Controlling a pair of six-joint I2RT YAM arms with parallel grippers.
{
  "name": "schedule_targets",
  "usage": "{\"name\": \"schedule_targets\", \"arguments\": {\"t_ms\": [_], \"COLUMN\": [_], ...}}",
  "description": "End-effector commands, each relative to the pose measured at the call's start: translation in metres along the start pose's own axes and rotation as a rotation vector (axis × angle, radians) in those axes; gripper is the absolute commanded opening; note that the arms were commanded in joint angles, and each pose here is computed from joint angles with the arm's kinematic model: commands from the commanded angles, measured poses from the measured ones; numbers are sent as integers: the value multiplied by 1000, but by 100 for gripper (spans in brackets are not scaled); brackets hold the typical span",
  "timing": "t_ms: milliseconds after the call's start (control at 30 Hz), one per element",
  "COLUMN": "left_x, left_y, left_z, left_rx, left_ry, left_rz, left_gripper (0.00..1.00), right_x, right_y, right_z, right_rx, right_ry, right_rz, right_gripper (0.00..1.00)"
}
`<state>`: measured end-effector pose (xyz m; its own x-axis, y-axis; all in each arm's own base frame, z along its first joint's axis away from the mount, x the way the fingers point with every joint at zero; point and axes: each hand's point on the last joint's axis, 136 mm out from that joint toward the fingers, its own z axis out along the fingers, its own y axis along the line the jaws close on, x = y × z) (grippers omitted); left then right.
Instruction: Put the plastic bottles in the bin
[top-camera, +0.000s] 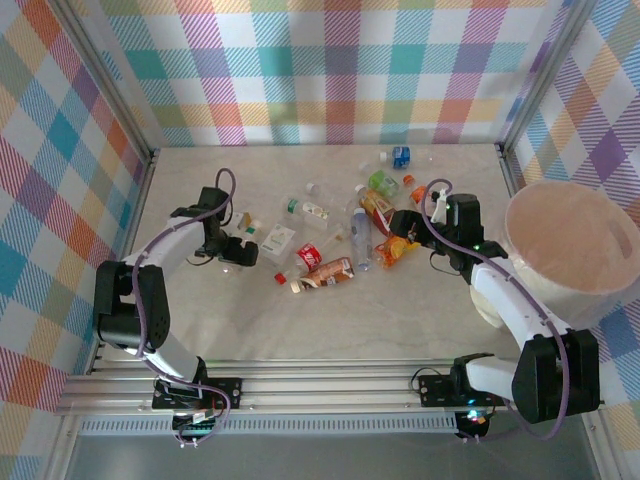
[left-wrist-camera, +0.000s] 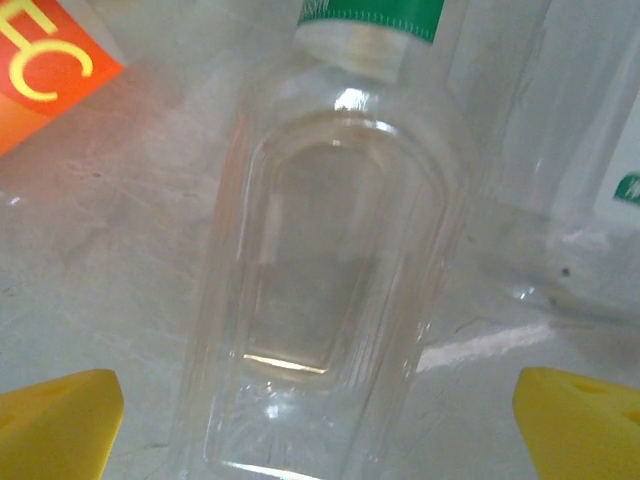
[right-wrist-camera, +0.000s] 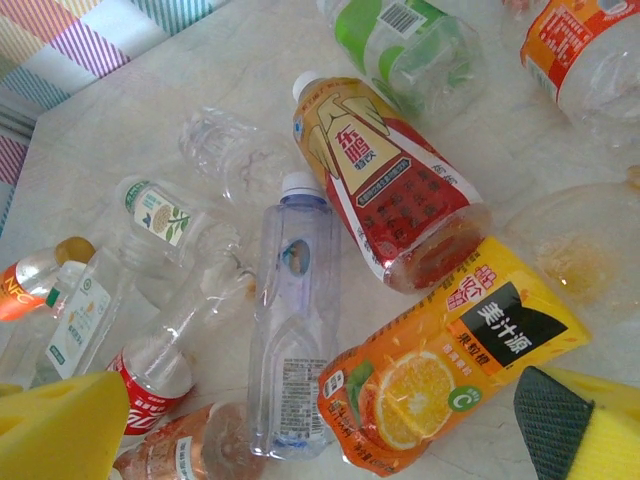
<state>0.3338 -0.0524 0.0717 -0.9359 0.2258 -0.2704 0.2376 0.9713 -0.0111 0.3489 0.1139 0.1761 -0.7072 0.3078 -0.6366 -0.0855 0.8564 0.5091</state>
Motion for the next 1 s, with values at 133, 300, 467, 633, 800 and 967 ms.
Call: {"name": "schedule_targets", "arguments": {"t_ms": [133, 300, 467, 633, 800, 967], "left_x": [27, 20, 22, 14, -1, -27], "left_y": [-3, -2, -5, -8, -16, -37], "left_z": [17, 36, 43, 23, -12, -55], "left_rx": [-25, -55, -60, -62, -37, -18], "left_ry": [125, 126, 141, 98, 0, -171], "left_rz": [156, 186, 195, 181, 139, 116], "left_gripper": [98, 93, 72, 51, 48, 47], "right_x": [-10, -8, -9, -10, -15, -21], "right_y": [2, 2, 1, 1, 10, 16], "right_z": [-4, -3, -5, -5, -9, -15], "right_rx": [17, 19, 24, 18, -28, -55], "right_ry": [-23, -15, -24, -39, -82, -118], "right_rz": [-27, -27, -35, -43, -52, -33], "right_gripper": [100, 100, 100, 100, 100, 100]}}
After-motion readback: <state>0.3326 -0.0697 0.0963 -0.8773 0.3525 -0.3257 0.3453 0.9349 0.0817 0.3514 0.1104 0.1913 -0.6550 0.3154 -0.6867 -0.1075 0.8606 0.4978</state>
